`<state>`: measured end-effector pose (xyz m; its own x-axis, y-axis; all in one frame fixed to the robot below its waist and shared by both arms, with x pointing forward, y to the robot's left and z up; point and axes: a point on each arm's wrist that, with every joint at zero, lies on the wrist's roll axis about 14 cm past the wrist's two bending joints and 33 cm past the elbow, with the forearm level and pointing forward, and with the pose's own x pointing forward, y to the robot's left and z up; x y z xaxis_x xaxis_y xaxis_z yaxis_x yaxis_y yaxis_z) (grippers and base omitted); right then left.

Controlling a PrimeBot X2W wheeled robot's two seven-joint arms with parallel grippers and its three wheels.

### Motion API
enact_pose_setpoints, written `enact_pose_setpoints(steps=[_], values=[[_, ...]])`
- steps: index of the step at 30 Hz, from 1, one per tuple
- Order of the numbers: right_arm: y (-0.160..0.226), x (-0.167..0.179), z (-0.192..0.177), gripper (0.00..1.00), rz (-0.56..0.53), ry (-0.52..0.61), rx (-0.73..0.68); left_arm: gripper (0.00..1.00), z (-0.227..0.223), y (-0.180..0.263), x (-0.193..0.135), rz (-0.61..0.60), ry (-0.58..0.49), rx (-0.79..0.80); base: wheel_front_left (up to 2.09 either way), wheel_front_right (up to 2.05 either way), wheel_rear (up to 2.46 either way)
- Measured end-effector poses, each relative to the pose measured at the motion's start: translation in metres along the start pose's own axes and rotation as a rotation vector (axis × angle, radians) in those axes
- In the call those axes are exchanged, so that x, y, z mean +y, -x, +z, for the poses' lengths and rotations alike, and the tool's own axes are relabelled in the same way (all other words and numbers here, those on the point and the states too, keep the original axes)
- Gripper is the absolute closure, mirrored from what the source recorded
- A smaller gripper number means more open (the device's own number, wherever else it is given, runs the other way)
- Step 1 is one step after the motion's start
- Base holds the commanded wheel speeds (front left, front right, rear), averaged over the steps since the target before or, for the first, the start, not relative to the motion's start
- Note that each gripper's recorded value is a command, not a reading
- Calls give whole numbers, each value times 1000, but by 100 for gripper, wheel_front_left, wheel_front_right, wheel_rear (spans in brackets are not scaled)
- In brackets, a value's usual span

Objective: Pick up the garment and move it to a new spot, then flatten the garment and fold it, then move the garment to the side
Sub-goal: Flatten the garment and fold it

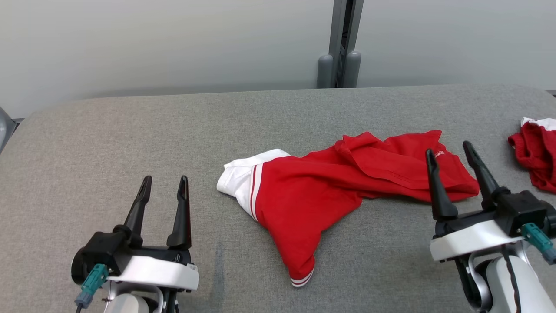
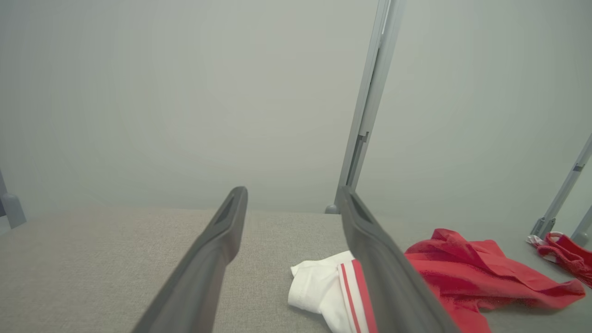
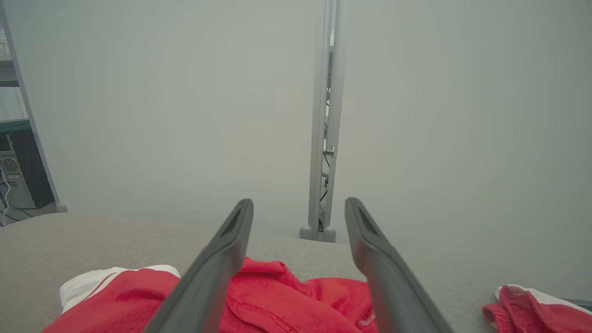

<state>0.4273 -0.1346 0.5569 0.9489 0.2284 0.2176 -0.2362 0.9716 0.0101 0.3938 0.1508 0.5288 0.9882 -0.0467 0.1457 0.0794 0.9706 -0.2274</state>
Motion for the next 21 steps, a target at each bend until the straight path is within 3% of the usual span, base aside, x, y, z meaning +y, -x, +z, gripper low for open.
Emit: enact_pose_setpoints(steps=[7,13,21], values=[[5,10,-13,0,18,-13,36,0,-7,6,2,7,0,22,0,0,0],[-8,26,-39,0,83,-9,159,0,-14,7,4,12,-1,44,0,0,0],[-34,53,-84,0,156,-117,377,0,-21,12,14,43,-3,70,0,0,0]])
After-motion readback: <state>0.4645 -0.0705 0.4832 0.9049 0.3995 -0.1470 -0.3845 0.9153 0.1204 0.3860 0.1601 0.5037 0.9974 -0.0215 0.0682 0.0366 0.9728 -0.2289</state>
